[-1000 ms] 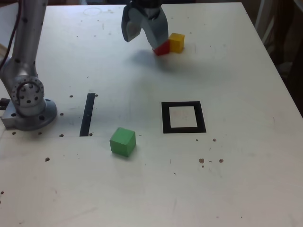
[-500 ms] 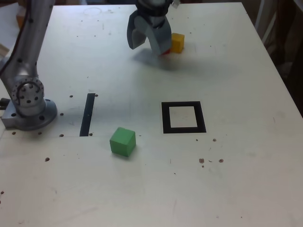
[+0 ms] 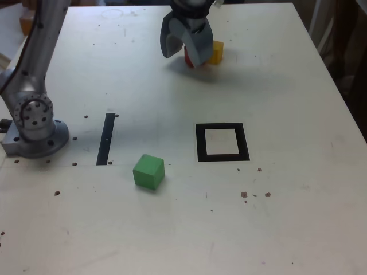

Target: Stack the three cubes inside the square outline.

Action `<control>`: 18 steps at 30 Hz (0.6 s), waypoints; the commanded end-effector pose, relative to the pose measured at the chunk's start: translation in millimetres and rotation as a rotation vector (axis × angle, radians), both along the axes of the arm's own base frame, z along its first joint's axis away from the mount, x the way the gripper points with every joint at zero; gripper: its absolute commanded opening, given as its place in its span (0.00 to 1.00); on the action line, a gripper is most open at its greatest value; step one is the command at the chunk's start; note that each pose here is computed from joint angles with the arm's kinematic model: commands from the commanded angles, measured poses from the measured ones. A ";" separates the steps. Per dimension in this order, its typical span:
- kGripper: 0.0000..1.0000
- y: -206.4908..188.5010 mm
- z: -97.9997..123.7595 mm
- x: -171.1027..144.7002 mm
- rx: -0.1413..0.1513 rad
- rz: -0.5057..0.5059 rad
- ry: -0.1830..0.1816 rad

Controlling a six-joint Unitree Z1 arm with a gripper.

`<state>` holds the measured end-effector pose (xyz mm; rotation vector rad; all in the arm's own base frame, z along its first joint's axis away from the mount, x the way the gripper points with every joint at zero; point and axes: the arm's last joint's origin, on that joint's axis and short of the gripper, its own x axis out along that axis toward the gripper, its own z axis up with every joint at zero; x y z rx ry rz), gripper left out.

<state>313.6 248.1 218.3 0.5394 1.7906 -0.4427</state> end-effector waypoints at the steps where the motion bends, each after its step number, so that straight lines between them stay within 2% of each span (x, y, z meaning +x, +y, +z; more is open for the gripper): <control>1: 0.74 1.1 -2.2 1.8 -0.004 -0.001 0.001; 9: 0.56 2.7 -2.1 5.4 -0.009 0.001 -0.021; 14: 0.53 2.6 -2.4 6.0 -0.015 0.002 -0.028; 18: 0.45 2.0 -0.7 7.3 -0.023 0.001 -0.042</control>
